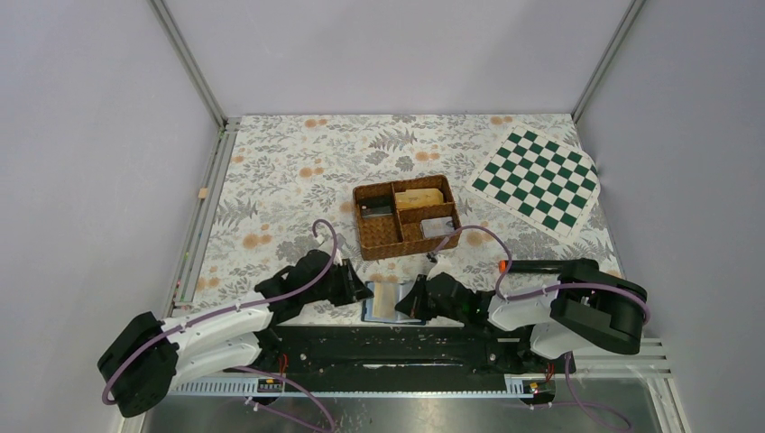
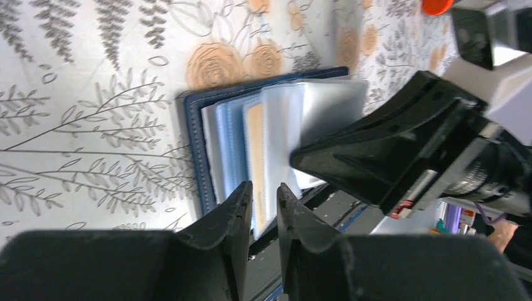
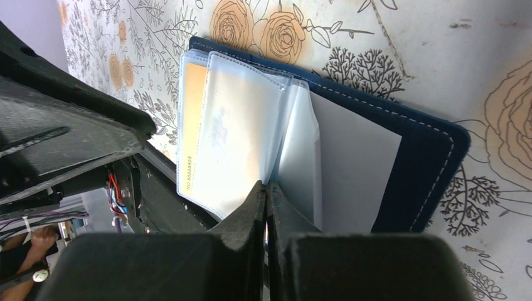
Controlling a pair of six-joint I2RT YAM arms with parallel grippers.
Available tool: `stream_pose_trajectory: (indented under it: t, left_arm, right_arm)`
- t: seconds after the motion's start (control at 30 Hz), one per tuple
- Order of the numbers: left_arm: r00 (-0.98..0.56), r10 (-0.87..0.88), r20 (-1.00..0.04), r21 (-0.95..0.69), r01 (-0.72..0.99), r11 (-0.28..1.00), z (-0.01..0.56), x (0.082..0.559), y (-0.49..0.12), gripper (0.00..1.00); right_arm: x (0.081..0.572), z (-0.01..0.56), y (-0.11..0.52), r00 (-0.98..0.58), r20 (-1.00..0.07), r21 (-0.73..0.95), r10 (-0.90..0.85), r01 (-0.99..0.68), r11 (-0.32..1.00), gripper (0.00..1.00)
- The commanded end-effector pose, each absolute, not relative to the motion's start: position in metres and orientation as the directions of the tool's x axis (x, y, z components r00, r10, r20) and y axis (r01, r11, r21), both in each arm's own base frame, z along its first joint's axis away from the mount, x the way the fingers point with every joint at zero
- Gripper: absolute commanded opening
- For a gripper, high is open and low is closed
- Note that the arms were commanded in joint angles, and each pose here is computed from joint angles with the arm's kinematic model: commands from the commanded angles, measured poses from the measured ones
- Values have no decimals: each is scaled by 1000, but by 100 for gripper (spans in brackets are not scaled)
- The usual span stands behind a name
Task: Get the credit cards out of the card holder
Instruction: Remove the credit card from the card holder.
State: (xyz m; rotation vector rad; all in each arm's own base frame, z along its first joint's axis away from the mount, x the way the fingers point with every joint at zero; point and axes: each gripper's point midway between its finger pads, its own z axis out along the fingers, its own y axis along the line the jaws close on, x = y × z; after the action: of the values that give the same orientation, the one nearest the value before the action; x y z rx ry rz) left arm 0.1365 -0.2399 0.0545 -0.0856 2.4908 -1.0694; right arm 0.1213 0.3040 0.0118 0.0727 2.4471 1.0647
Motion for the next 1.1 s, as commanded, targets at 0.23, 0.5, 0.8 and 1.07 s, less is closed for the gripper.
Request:
stream_pose_trajectory:
  t: [0.23, 0.5, 0.8, 1.07]
  left_arm:
    - [-896, -232, -378, -816, 204, 541, 95, 150, -281, 10]
    - [-897, -224, -382, -779, 182, 600, 73, 156, -279, 18]
    - [-897, -202, -395, -756, 192, 626, 57, 155, -278, 26]
    - [-898, -187, -398, -722, 181, 668, 43, 151, -273, 31]
  right_arm:
    - [119, -2, 290, -893, -385, 692, 233, -113, 713, 2]
    - [119, -2, 287, -892, -386, 690, 234, -111, 715, 2]
    - [119, 0, 289, -894, -384, 694, 233, -113, 711, 2]
    - [119, 0, 290, -894, -382, 696, 234, -112, 710, 1]
